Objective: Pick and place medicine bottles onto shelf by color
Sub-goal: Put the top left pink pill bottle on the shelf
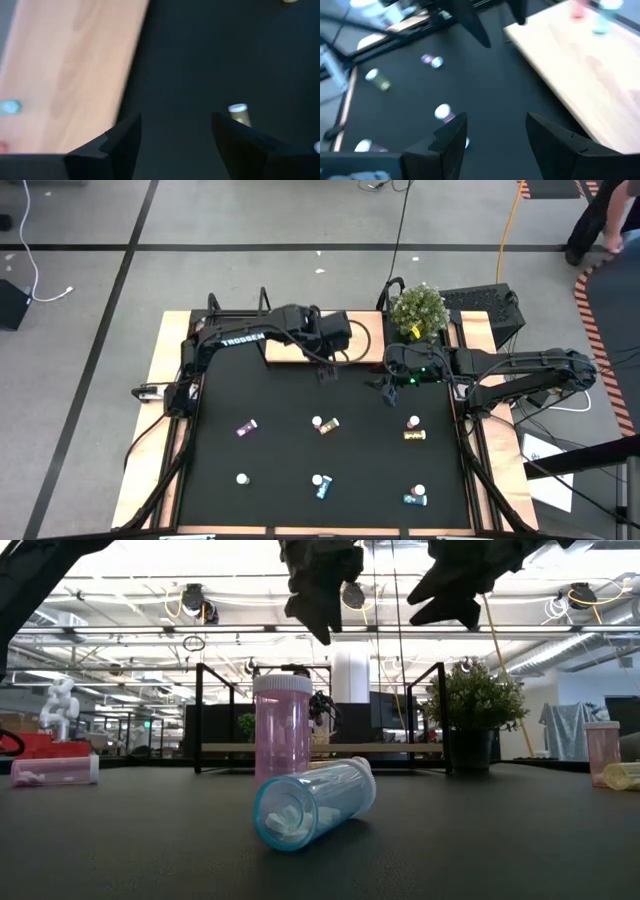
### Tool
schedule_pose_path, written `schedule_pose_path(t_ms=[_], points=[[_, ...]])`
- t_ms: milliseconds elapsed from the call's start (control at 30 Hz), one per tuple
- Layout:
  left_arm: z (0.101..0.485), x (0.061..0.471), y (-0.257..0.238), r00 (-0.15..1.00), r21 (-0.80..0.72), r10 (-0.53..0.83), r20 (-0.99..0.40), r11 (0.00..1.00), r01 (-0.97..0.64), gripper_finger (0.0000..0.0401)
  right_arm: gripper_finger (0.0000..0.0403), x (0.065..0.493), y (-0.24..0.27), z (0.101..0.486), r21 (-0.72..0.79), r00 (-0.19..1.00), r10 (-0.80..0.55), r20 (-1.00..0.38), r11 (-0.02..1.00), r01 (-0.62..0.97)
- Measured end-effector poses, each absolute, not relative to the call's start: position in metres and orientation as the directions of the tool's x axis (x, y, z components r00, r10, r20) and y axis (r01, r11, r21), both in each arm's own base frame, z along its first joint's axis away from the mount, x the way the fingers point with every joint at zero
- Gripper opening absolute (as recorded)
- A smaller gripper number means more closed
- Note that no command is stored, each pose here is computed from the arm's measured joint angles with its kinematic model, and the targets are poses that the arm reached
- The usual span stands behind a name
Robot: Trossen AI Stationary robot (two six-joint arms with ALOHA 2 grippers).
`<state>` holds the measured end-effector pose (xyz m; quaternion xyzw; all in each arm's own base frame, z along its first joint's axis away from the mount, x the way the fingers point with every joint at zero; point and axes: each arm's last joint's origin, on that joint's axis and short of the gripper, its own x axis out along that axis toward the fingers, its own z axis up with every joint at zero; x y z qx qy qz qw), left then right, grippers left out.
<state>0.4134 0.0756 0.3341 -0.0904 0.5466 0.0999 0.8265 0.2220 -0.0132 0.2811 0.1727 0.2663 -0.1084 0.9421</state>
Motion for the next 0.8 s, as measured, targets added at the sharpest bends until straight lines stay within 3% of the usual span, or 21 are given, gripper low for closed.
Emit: schedule_pose_path(t_ms=[133,500,700,800], points=[[0.34,0.411,0.059,0.385,-0.067,0.054,-0.921,0.953,-0.295,0.0241,0.0198,0.222,-0.011,0.281,0.243,0.842,-0.036,-0.538,0.95,0.197],[0.367,0.377,0.033,0.313,-0.101,0.033,-0.949,0.91,-0.402,0.0241,0.0148,0.232,-0.006,0.292,0.409,0.909,-0.054,-0.414,0.881,0.239],[0.394,0.343,0.033,0.289,-0.024,0.131,-0.948,0.878,-0.478,0.0241,0.0133,0.245,0.004,0.288,0.443,0.922,-0.072,-0.381,0.861,0.251],[0.412,0.327,0.027,0.339,-0.009,0.182,-0.923,0.87,-0.493,0.0241,0.0133,0.253,0.012,0.279,0.454,0.908,-0.081,-0.411,0.846,0.281]])
